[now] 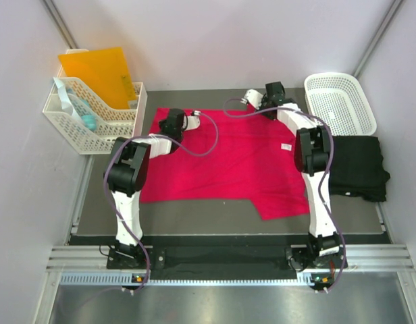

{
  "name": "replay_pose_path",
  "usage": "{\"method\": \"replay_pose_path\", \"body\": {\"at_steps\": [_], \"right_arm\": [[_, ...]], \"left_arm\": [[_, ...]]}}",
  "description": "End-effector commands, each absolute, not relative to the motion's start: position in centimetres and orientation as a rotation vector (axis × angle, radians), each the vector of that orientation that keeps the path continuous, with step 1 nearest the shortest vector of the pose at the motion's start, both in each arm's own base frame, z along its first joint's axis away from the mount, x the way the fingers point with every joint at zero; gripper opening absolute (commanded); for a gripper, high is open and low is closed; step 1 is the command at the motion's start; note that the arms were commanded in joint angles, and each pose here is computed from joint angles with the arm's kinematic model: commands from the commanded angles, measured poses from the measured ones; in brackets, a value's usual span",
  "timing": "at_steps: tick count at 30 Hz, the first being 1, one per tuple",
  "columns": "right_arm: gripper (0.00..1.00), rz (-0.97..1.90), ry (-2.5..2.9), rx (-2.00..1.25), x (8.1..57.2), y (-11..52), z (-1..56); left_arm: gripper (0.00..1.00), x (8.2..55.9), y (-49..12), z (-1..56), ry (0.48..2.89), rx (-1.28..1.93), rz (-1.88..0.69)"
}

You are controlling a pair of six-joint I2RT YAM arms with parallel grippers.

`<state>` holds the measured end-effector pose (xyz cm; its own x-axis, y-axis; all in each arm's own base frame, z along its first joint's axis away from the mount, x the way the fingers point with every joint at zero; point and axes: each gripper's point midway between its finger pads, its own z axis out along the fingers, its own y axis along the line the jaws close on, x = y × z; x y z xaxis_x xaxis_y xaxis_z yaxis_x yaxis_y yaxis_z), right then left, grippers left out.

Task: Fold and stack the t-shirts
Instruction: Flatten the tshirt out

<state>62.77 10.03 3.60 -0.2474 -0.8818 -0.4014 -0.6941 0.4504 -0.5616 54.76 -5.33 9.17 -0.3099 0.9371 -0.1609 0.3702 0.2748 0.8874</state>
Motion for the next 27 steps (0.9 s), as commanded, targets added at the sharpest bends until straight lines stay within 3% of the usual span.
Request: {"method": "replay_pose_path", "body": {"at_steps": [1, 7, 15, 27], "right_arm": [[0.0, -0.126, 2.106, -1.483, 57.4, 11.9, 3.5], [0.0, -0.082, 2.141, -1.578, 54.1, 12.1, 2.7], [0.0, -0.436, 2.047, -1.326, 60.8, 10.4, 4.1], [0.0, -0.783, 1.789, -1.238, 69.0, 9.3, 4.7]], "left_arm": [[0.0, 55.2, -5.7, 13.4, 1.745, 1.094, 0.995], [0.0, 54.8, -5.4, 13.5, 1.749, 1.081, 0.984], [0.0, 54.9, -5.4, 13.3, 1.751, 1.084, 0.982], [0.0, 55.7, -5.5, 13.8, 1.747, 1.093, 1.006]]}}
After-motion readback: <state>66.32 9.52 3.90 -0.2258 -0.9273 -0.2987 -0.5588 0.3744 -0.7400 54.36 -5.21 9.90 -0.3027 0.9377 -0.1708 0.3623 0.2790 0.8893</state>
